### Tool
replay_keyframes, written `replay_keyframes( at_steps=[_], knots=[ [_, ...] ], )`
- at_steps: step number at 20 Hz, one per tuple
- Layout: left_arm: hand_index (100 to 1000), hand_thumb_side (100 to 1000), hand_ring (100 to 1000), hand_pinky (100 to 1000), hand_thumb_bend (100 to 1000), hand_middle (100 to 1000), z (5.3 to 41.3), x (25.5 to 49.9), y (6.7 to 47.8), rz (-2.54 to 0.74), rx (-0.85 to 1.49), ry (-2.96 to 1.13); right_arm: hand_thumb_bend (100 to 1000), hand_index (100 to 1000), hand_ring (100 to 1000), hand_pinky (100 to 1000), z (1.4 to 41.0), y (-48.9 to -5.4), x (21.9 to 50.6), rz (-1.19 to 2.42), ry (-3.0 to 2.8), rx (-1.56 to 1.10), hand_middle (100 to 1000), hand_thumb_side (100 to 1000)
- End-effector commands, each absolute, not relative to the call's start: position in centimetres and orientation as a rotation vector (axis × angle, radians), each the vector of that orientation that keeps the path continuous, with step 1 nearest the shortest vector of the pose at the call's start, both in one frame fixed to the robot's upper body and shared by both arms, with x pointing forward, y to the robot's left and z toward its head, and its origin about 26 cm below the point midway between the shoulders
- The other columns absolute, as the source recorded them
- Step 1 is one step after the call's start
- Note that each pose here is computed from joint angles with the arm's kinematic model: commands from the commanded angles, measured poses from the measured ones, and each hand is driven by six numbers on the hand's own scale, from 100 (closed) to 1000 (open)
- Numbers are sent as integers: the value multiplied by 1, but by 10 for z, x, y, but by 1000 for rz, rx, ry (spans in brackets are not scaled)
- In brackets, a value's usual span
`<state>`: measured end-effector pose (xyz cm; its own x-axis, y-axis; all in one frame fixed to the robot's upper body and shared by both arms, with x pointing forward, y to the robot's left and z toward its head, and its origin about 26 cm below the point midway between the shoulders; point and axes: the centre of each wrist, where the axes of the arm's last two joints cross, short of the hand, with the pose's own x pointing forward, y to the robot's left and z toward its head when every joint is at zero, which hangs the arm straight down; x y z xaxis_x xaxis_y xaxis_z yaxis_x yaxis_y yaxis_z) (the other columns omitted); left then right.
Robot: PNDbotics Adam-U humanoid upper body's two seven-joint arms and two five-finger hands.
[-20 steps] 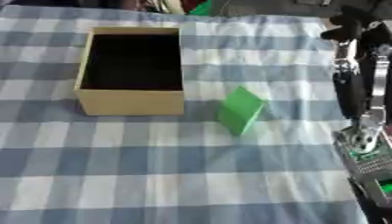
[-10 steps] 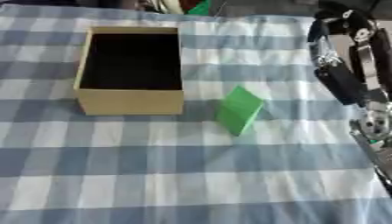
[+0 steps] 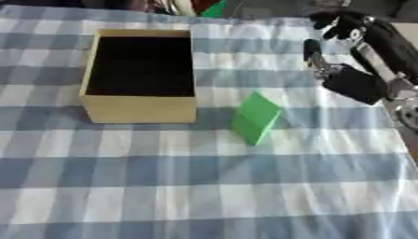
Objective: Pick up objects on the table and place them in the box.
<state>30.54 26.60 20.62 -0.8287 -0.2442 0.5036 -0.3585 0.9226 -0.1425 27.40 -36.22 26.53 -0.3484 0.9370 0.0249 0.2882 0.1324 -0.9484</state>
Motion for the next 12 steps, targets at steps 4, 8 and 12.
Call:
replay_keyframes(
  at_steps=[4, 8, 12],
  knots=[
    [753, 872, 582, 714, 101, 653, 215, 303, 267, 283, 437, -2627, 144, 1000, 820, 804, 288, -360, 271, 1527, -1664, -1171, 847, 782],
    [752, 872, 582, 714, 100, 652, 216, 303, 267, 280, 436, -2627, 182, 1000, 840, 823, 292, -360, 271, 1662, -1622, -1113, 869, 742],
    [752, 872, 582, 715, 100, 652, 215, 303, 267, 277, 435, -2625, 245, 1000, 849, 826, 295, -360, 271, 1700, -1578, -1079, 878, 754]
  ],
)
